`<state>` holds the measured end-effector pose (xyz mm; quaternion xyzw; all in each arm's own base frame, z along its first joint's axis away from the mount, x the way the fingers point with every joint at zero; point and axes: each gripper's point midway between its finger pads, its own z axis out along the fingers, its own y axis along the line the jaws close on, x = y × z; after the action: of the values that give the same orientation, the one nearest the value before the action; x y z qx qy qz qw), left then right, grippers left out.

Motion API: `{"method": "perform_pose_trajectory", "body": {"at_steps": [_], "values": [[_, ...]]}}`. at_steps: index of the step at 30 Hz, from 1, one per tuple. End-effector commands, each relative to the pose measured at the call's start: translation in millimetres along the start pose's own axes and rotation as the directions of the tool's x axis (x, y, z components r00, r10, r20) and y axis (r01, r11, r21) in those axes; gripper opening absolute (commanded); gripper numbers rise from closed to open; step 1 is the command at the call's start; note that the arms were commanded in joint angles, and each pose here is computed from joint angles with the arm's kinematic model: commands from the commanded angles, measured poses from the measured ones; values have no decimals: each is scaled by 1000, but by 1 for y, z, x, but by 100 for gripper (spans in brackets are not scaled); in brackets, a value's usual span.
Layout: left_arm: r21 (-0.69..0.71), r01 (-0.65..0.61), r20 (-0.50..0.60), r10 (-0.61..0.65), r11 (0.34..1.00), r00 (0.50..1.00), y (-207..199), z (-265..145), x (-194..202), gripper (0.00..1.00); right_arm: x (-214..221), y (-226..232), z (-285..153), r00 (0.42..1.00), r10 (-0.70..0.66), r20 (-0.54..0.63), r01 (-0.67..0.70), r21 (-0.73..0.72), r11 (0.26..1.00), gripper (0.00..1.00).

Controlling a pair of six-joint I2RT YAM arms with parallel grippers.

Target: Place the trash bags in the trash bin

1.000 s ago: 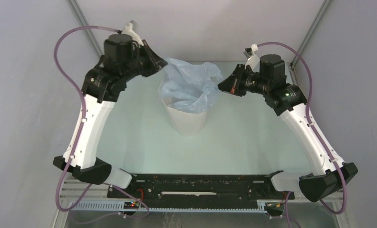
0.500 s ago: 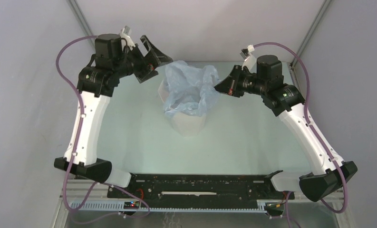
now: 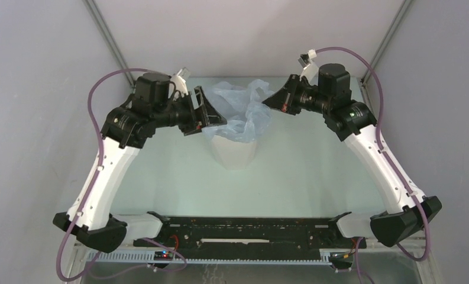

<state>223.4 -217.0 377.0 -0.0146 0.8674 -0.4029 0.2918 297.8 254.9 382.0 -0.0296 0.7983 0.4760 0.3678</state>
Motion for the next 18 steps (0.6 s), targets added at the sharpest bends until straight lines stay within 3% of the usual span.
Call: {"method": "perform_pose_trajectory", "body": {"at_steps": [1,4,6,8,14,18], "values": [[45,-33,-17,34,998,999,-11,7,-6,60,-11,28,13,999,-13,30,15,-86,996,0],[-24,-70,35,71,997,997,-3,4,-20,24,-11,32,31,999,-16,32,19,-90,996,0],[-166,-72,73,85,984,994,22,-4,-30,3,-14,34,43,999,-21,44,25,-89,996,0],[-287,-31,130,71,957,989,51,-12,-46,0,-19,35,56,999,-26,46,30,-90,996,0],[-393,90,291,31,915,956,96,-18,-95,0,-33,18,96,997,-63,53,65,-36,997,0],[-343,57,233,27,937,972,94,7,-94,0,-13,-19,107,996,-86,-21,87,68,994,0]]}}
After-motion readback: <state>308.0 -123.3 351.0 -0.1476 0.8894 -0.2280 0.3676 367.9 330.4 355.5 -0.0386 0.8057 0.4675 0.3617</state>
